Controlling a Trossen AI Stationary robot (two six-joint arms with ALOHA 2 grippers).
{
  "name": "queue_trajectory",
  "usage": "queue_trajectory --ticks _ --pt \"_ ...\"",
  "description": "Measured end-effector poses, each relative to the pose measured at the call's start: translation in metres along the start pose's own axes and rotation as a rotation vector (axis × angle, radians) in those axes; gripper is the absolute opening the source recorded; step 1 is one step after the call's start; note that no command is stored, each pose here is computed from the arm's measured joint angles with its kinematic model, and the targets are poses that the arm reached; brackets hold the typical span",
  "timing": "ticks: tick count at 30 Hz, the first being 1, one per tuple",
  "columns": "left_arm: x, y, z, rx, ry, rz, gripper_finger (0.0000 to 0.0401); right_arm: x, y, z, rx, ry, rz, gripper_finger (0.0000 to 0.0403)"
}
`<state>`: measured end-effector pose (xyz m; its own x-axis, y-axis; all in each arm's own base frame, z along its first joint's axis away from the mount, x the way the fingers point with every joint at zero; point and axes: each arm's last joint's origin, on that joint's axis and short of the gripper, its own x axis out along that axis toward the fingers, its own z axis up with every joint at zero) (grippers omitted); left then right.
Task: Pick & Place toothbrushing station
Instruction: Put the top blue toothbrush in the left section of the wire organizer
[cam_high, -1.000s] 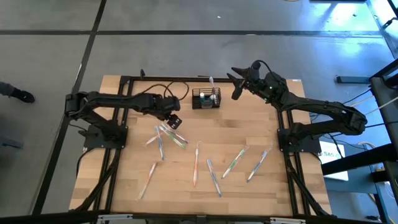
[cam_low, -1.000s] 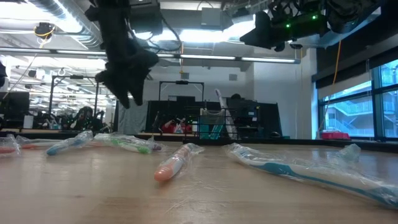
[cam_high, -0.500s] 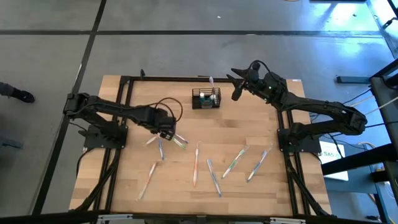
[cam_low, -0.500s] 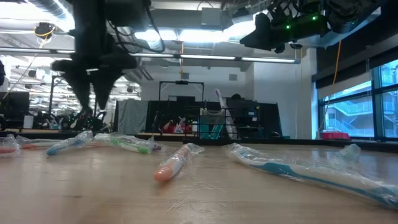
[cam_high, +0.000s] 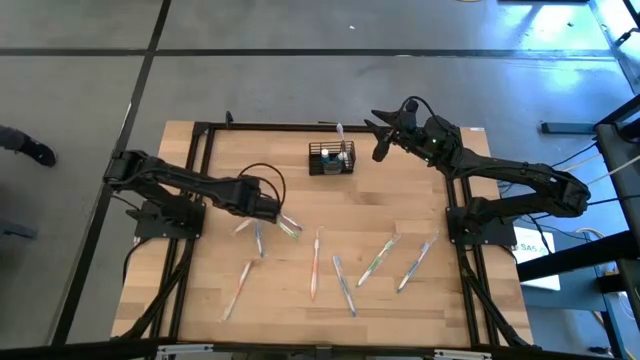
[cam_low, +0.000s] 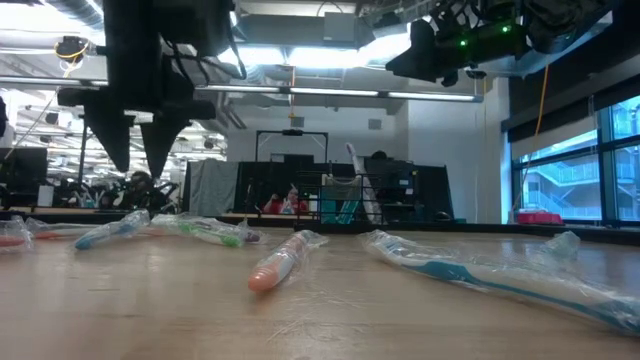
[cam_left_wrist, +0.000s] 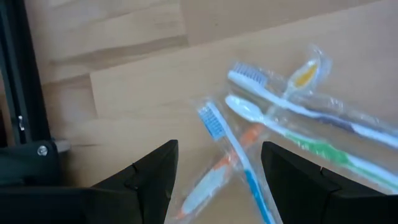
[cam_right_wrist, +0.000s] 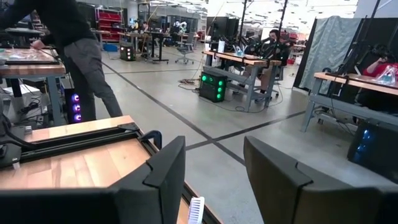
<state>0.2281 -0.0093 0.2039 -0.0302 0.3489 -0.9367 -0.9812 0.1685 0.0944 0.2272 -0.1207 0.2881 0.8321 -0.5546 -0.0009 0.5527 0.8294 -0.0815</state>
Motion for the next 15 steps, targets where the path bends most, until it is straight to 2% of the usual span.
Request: queue_trajectory --ticks 8,15 --pt "0.016 -0.01 -0.005 -0.01 -0.011 0.067 0.0228 0.0 0.0 -0.002 0.003 0.016 0.001 0.0167" --pt "0.03 -0.022 -0.009 0.0 0.01 0.076 0.0228 0.0 0.0 -0.002 0.016 0.019 0.001 0.0167"
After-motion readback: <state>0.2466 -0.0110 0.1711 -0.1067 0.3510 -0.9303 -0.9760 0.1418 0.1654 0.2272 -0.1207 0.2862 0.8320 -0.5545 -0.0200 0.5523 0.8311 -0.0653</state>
